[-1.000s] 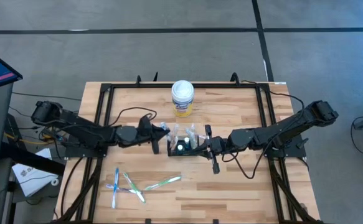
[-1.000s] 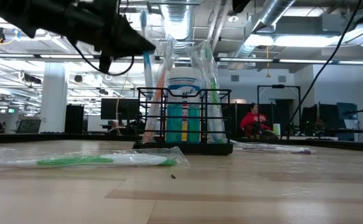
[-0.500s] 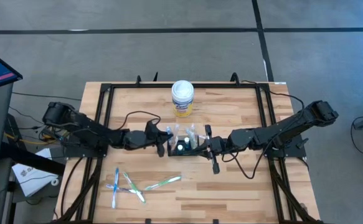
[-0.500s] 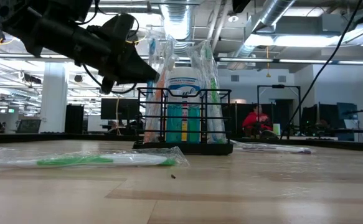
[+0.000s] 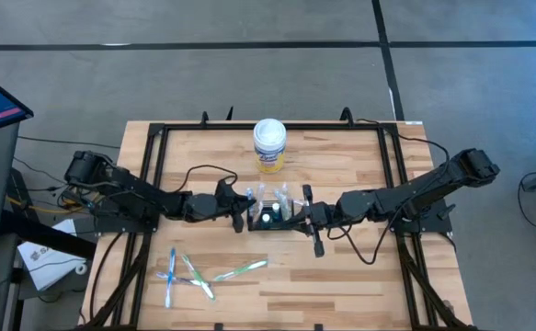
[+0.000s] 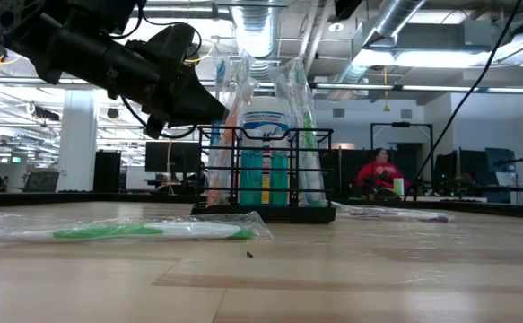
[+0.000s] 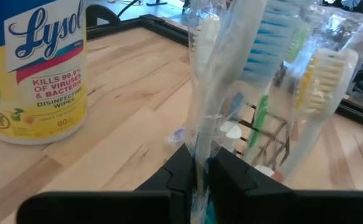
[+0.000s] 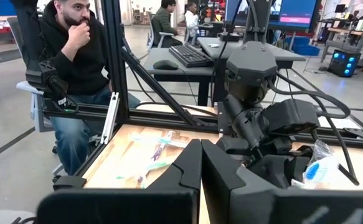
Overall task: Pick & Place toothbrushing station
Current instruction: Put the top blue toothbrush into the mesh organizer
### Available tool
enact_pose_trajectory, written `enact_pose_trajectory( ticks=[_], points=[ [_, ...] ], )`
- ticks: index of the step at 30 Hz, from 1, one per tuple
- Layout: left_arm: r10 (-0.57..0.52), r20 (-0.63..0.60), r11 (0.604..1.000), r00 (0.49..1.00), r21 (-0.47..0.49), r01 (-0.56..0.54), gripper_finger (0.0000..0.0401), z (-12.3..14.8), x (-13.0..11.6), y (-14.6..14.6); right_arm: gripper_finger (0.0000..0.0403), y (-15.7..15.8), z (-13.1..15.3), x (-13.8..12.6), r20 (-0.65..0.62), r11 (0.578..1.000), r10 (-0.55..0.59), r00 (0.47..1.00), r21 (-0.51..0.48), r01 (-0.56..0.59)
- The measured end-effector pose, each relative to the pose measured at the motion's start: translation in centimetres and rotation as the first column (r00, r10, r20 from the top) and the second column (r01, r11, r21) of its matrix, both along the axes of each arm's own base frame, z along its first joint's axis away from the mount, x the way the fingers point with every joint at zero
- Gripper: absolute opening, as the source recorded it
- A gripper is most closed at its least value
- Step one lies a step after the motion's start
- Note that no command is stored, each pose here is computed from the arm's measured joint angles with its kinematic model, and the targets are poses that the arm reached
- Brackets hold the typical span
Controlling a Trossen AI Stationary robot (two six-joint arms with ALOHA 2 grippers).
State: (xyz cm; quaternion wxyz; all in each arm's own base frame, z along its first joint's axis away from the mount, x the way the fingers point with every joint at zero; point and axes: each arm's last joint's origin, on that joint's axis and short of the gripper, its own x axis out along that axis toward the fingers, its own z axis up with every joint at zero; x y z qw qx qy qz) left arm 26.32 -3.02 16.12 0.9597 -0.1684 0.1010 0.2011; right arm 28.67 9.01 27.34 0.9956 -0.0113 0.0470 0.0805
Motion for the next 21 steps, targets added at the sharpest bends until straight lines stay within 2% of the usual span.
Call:
enact_pose_trajectory(
  ticks=[13,21],
  points=[
    [-0.005,-0.029,1.000,1.000,0.007,0.005,0.0037,-0.24,-0.07,0.00,0.0000,0.00,-0.21,-0.02,-0.020,1.000,0.000,1.000,-0.007,0.000],
    [-0.005,-0.024,1.000,1.000,0.010,0.005,0.0095,-0.12,-0.08,0.01,0.0000,-0.01,-0.21,-0.02,-0.020,1.000,0.000,1.000,-0.006,0.000]
  ],
)
